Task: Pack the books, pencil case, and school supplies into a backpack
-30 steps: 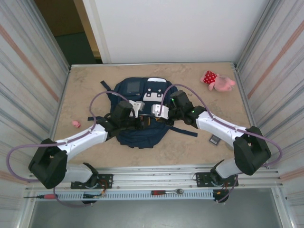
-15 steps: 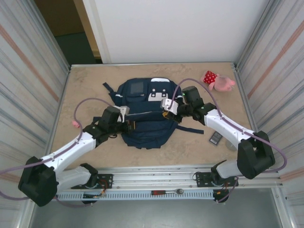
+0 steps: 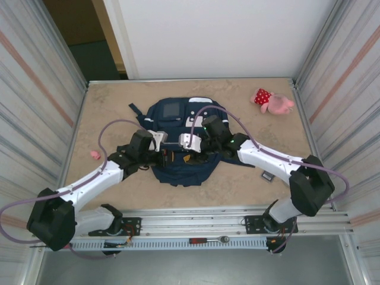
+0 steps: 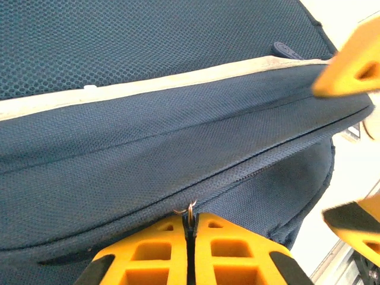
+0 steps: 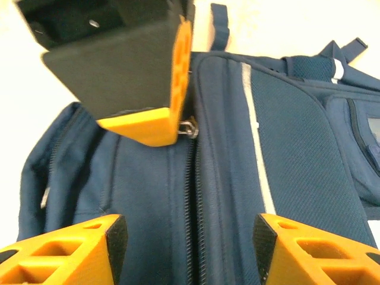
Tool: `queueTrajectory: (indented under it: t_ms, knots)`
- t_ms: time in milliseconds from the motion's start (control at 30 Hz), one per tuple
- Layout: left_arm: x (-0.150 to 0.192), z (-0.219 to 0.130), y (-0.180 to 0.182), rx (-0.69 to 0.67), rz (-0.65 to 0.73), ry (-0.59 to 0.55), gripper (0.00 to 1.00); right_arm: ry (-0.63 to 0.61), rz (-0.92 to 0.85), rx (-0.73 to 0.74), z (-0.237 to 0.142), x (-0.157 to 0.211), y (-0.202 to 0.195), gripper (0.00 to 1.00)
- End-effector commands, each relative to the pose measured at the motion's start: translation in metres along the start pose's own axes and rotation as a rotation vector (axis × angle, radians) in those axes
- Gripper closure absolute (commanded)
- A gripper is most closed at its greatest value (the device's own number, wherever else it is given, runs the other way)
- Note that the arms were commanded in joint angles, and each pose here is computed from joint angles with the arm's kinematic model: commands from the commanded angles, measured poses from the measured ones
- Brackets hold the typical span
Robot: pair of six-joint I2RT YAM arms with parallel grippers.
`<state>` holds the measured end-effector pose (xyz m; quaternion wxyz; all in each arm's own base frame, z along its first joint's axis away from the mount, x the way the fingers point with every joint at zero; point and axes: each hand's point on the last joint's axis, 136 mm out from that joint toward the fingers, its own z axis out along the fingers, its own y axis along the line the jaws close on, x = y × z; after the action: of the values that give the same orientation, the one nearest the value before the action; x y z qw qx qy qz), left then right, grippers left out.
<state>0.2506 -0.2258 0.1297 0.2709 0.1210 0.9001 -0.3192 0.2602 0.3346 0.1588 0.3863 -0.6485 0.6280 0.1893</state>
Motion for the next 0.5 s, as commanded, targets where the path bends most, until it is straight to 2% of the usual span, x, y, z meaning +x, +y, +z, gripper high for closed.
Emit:
queueTrajectory:
  t_ms: [0,100,167,367,467]
  knots:
    - [-0.02,-0.01,-0.027,0.089,0.07,-0.064,1.0,-0.004,0.056,0.072,0.004,-0.005,-0.025,0.52]
    - [-0.016,-0.013,-0.02,0.053,0.067,-0.061,1.0,0.029,0.077,0.103,0.003,-0.001,-0.038,0.82]
    - [-0.014,-0.017,-0.005,-0.017,0.047,-0.062,1.0,0.039,0.075,0.095,-0.002,0.003,-0.039,1.0]
    - [-0.01,-0.036,0.054,-0.156,-0.105,-0.085,1.0,-0.089,0.16,0.034,-0.052,0.009,-0.041,1.0]
    - [-0.014,-0.042,0.06,-0.158,-0.08,-0.108,1.0,-0.054,0.183,0.049,-0.066,0.023,-0.046,1.0]
